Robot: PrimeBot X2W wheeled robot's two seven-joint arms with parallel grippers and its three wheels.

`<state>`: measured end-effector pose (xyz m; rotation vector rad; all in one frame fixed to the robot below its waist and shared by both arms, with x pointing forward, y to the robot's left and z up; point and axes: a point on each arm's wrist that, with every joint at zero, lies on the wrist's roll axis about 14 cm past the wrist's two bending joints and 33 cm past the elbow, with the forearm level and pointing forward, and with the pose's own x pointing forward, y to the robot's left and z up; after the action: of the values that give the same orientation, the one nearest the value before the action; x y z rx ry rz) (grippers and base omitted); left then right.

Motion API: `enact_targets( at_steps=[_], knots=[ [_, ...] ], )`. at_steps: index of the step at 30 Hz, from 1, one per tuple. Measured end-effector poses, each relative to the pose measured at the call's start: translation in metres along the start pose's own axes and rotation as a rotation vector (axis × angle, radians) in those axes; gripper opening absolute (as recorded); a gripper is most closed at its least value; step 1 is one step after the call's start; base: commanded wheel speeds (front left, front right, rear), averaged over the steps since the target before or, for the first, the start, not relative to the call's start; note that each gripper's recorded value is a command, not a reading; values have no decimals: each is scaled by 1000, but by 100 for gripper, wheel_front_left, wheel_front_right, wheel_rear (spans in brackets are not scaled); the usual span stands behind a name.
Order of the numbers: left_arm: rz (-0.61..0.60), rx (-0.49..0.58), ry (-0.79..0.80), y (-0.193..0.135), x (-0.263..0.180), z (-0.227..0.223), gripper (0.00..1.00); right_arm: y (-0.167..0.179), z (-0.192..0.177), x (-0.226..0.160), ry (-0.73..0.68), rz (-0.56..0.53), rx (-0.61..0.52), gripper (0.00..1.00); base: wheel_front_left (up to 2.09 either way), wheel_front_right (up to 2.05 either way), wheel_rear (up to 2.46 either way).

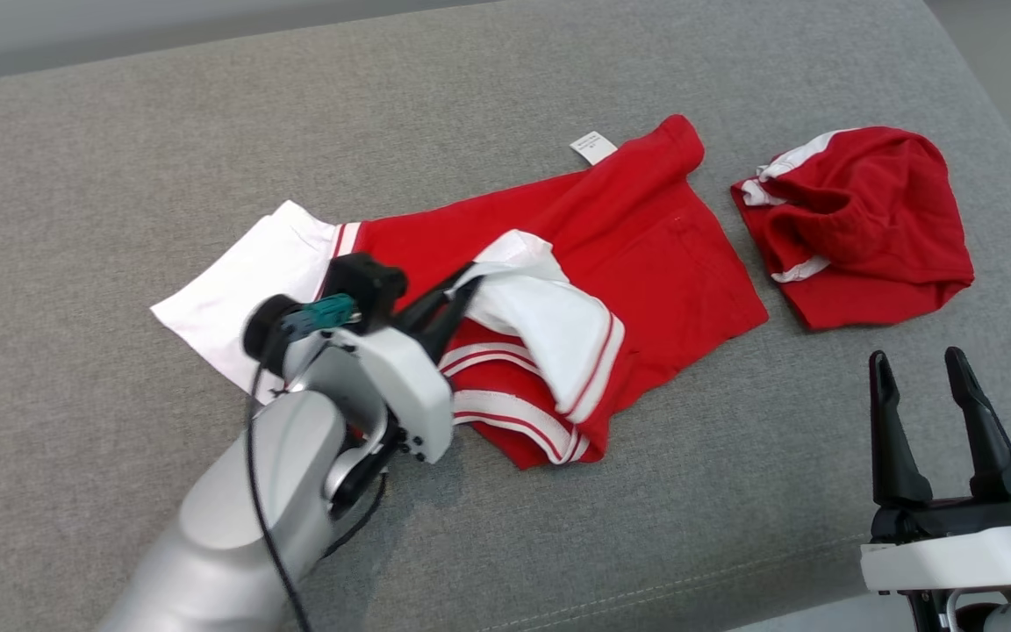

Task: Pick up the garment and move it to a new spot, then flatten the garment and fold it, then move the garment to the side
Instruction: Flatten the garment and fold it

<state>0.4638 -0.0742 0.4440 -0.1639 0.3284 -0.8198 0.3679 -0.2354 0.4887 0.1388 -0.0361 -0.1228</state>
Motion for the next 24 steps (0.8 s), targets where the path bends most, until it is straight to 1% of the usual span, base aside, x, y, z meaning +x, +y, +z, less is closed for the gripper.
enact_targets(
  at_steps=[4, 5, 8, 10, 14, 18, 19, 20, 21, 22, 24],
  knots=[
    [164, -5, -46, 51, -47, 2, 0, 4, -2, 3, 2, 11, 13, 100, 0, 0, 0],
    [164, -5, -46, 51, -47, 2, 0, 4, -2, 3, 2, 11, 13, 100, 0, 0, 0],
    [294, -9, -47, 83, -91, -1, 0, 10, -7, 6, 13, 31, 21, 100, 0, 0, 0],
    [367, -11, -60, 98, -117, 4, 0, 15, -9, 9, 16, 46, 25, 100, 0, 0, 0],
    [487, -48, -74, 118, -161, 8, 0, 24, -14, 14, 29, 77, 30, 100, 0, 0, 0],
    [568, -141, -46, 124, -190, -14, 0, 30, -20, 17, 45, 100, 30, 100, 0, 0, 0],
    [583, -170, -34, 123, -194, -21, 18, 30, -20, 17, 46, 102, 33, 100, 0, 0, 0],
    [591, -196, -21, 122, -198, -28, 71, 31, -20, 17, 46, 105, 35, 100, 0, 0, 0],
    [599, -219, -17, 120, -201, -33, 100, 32, -20, 17, 46, 108, 35, 100, 0, 0, 0],
    [609, -246, -23, 118, -203, -38, 100, 32, -20, 17, 47, 111, 34, 100, 0, 0, 0],
    [623, -260, -55, 118, -204, -35, 100, 31, -19, 17, 46, 116, 30, 100, 0, 0, 0]
  ],
)
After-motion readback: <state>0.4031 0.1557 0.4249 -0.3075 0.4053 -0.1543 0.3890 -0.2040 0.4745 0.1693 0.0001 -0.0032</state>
